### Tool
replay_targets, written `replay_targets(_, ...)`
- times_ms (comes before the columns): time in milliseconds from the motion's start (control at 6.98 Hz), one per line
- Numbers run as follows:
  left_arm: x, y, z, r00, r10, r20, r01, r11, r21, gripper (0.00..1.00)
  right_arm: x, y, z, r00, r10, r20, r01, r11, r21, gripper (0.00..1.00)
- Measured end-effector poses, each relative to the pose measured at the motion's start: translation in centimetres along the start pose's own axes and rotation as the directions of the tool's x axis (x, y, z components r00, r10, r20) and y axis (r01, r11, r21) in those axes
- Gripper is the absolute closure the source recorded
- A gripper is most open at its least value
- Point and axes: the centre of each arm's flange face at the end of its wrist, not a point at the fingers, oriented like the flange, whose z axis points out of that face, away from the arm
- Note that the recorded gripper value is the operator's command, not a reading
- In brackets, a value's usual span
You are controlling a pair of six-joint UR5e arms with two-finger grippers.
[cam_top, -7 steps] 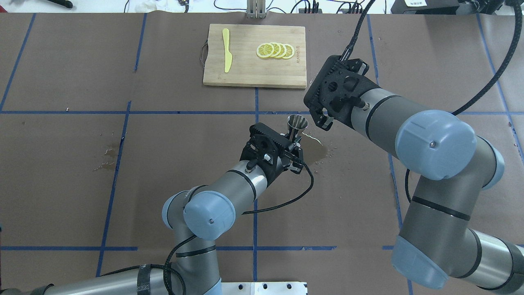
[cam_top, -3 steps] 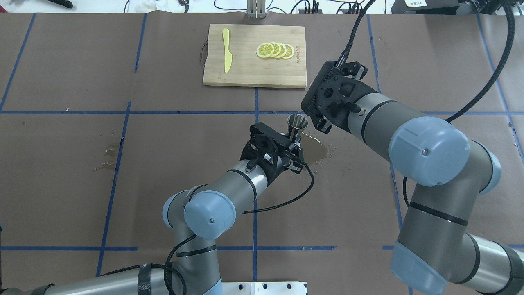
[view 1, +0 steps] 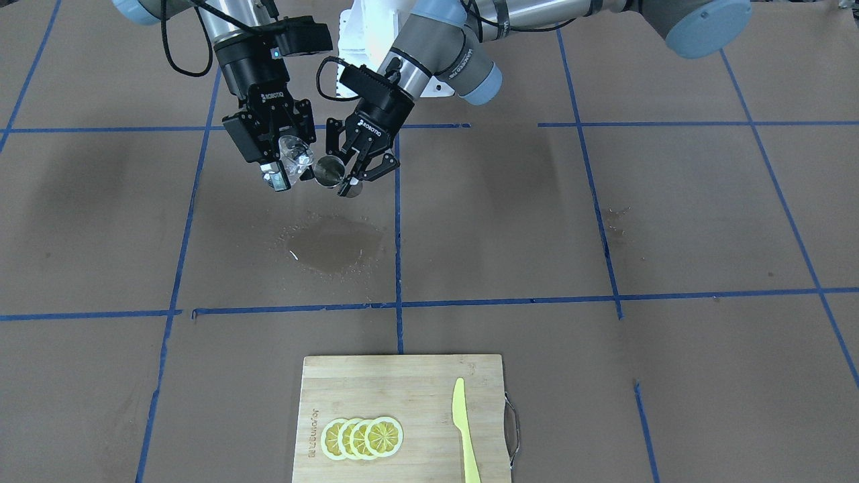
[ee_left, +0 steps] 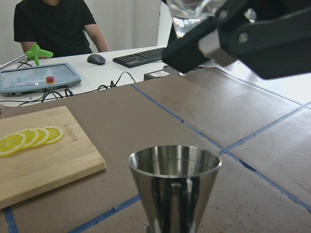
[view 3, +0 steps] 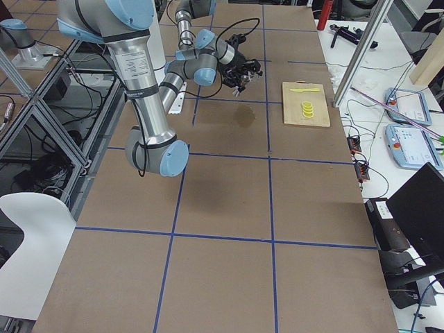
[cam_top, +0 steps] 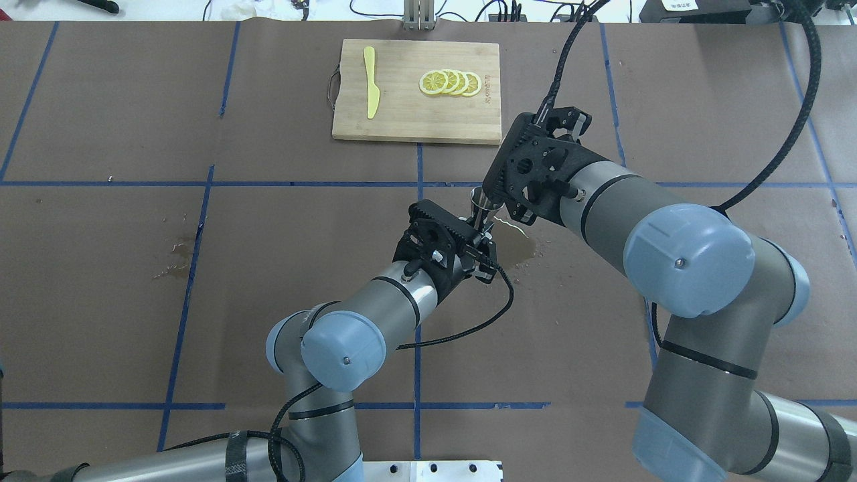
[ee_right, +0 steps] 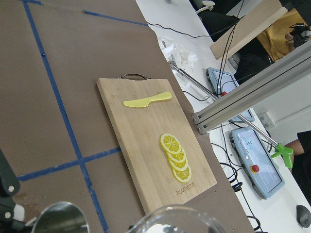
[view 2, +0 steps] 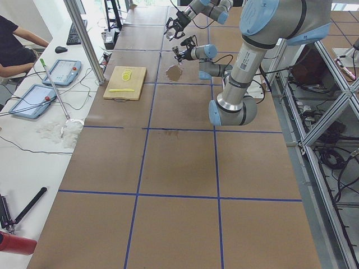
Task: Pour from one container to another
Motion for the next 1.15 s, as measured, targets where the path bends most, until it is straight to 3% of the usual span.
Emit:
replay_targets(717,0.0,0.0,0.0,1.000,0.000,0.000,0.000,1.000,0.000,1.00,-2.0,-0.5,-0.2,0.991,-0.125,-0.045,0.125,0.992,-0.010,1.00)
replay_targets(1147,0.0,0.0,0.0,1.000,0.001,-0.001,-0.001,1.000,0.001,1.00,-2.2,-1.1,-0.3,0.968,-0.237,-0.080,0.235,0.971,-0.030,1.00)
